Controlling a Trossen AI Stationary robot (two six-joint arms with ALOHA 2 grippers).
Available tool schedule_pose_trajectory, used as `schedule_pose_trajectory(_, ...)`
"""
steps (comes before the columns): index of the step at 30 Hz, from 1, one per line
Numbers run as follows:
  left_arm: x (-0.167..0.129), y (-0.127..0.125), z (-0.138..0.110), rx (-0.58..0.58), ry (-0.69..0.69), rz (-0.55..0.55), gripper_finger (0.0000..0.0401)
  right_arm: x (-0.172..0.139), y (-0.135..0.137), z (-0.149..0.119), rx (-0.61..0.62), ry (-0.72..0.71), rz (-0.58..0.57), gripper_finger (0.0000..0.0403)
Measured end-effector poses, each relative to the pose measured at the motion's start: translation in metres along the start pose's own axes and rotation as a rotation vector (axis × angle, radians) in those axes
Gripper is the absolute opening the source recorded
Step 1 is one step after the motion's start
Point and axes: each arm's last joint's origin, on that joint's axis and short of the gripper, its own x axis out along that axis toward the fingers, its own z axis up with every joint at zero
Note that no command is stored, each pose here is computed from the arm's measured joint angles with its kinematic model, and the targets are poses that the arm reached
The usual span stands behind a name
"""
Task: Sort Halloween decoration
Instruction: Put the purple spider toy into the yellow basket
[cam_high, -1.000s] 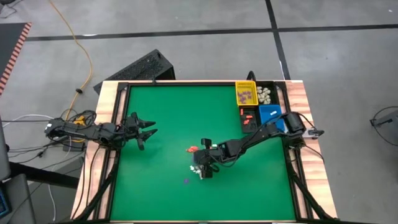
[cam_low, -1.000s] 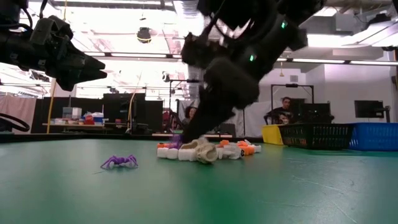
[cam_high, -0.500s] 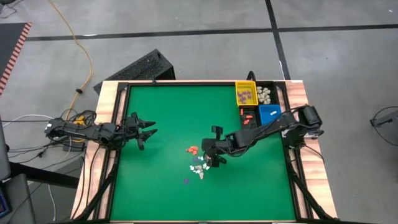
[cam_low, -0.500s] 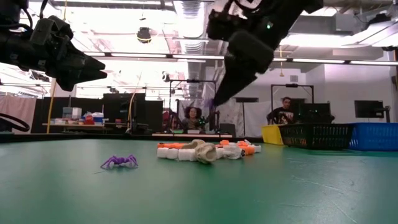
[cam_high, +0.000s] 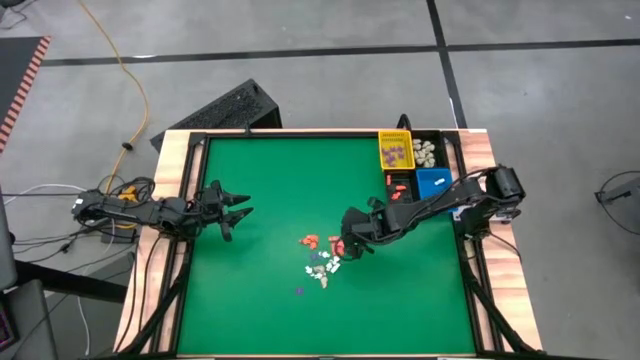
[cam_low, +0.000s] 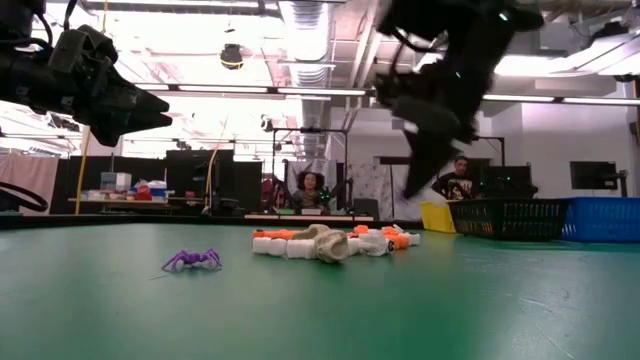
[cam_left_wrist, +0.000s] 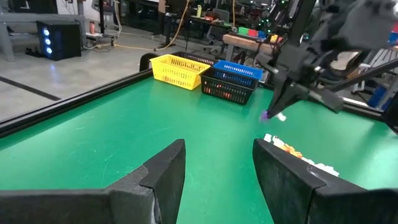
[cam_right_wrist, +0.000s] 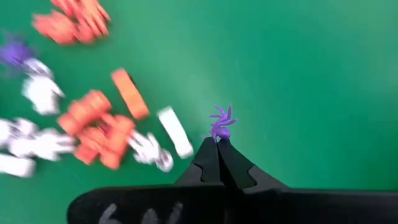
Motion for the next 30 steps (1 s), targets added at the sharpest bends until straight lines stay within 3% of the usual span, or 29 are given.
schedule_pose_trajectory(4, 0.0, 0.0, 0.0, 0.0, 0.0, 0.0, 0.0178, 0.015, -0.007, -0.015, 0.063, 0.012, -0.016, 0.0007)
schedule_pose_trajectory(11, 0.0, 0.0, 0.0, -0.004, 0.0, 0.0, 0.0178, 0.023, -0.008, -0.025, 0.073, 0.017, 0.021, 0.001)
schedule_pose_trajectory(22, 0.0, 0.0, 0.0, -0.037, 0.0, 0.0, 0.0178, 0.023, -0.008, -0.025, 0.066, 0.027, 0.043, 0.0069)
schedule_pose_trajectory(30, 0.0, 0.0, 0.0, -0.038, 0.0, 0.0, 0.0178, 0.028, -0.014, -0.022, 0.05, 0.077, 0.086, 0.0082)
